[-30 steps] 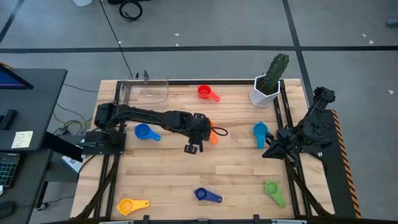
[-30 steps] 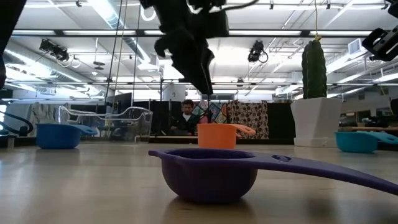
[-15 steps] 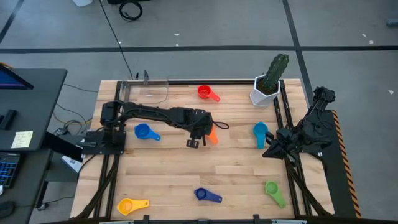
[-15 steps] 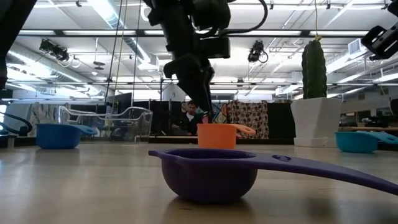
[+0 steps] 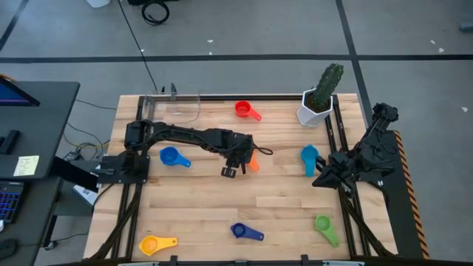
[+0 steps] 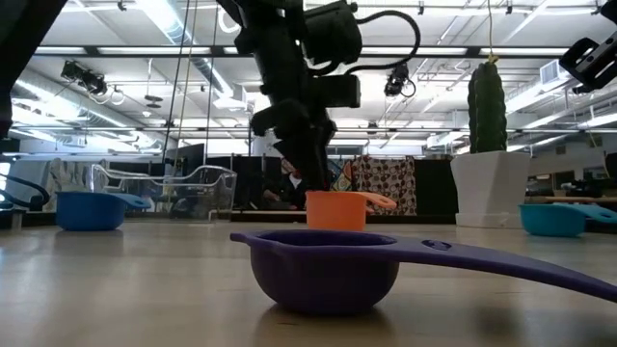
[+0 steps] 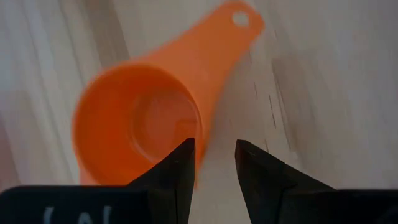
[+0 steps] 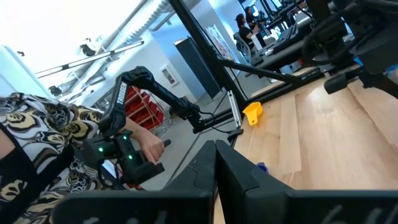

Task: Nest measuring cups in basket
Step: Adjust the orange nest measuring cup

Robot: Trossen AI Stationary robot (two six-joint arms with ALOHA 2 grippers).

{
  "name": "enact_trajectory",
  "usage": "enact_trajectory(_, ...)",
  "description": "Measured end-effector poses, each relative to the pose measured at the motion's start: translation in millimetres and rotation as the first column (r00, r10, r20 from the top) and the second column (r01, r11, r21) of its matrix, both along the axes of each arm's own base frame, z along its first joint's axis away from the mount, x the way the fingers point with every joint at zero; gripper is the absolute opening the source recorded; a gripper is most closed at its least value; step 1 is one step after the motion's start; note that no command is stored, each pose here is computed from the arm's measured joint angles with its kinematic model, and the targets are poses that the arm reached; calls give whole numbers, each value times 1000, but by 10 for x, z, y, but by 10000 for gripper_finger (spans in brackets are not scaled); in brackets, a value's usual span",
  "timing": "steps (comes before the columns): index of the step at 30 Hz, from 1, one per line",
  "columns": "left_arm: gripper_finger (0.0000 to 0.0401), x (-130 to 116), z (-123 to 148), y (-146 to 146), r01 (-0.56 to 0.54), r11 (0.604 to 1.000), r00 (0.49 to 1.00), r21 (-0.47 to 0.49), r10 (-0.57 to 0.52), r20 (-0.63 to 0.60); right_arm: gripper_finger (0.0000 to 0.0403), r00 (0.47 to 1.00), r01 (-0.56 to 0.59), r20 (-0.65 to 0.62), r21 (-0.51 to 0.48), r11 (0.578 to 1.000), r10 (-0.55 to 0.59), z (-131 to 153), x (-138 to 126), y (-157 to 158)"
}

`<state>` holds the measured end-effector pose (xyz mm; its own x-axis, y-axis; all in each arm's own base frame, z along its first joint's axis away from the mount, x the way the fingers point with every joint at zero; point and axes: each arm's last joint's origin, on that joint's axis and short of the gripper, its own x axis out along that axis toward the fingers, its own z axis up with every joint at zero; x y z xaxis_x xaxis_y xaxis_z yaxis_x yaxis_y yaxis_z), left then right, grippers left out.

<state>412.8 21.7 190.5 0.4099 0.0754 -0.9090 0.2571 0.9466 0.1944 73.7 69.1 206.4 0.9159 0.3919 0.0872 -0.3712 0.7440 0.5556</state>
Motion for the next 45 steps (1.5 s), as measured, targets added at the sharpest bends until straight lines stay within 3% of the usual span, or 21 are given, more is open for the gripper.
enact_trajectory(16,114,98,-261,9,22,1000,1000,12,-21,-21,13,1000,-3,9,10,1000,3,12,-1,0)
enact_trajectory(24,14,110,-286,7,-62,998,998,-25,61,-13,13,1000,-5,15,17,1000,5,21,-2,-1)
enact_trajectory(29,14,108,-277,-35,-197,972,980,-125,196,-16,13,1000,-5,15,13,1000,5,19,-2,0)
enact_trajectory(34,12,99,-266,-209,-261,946,965,-194,258,-42,13,999,2,36,-34,999,-1,20,-1,-1)
enact_trajectory(39,12,95,-267,-382,-276,938,961,-211,272,-48,13,999,11,49,-67,998,-8,19,-1,-2)
enact_trajectory(45,12,86,-272,-451,-277,946,961,-166,274,-39,13,999,13,53,-76,997,-9,20,-1,-2)
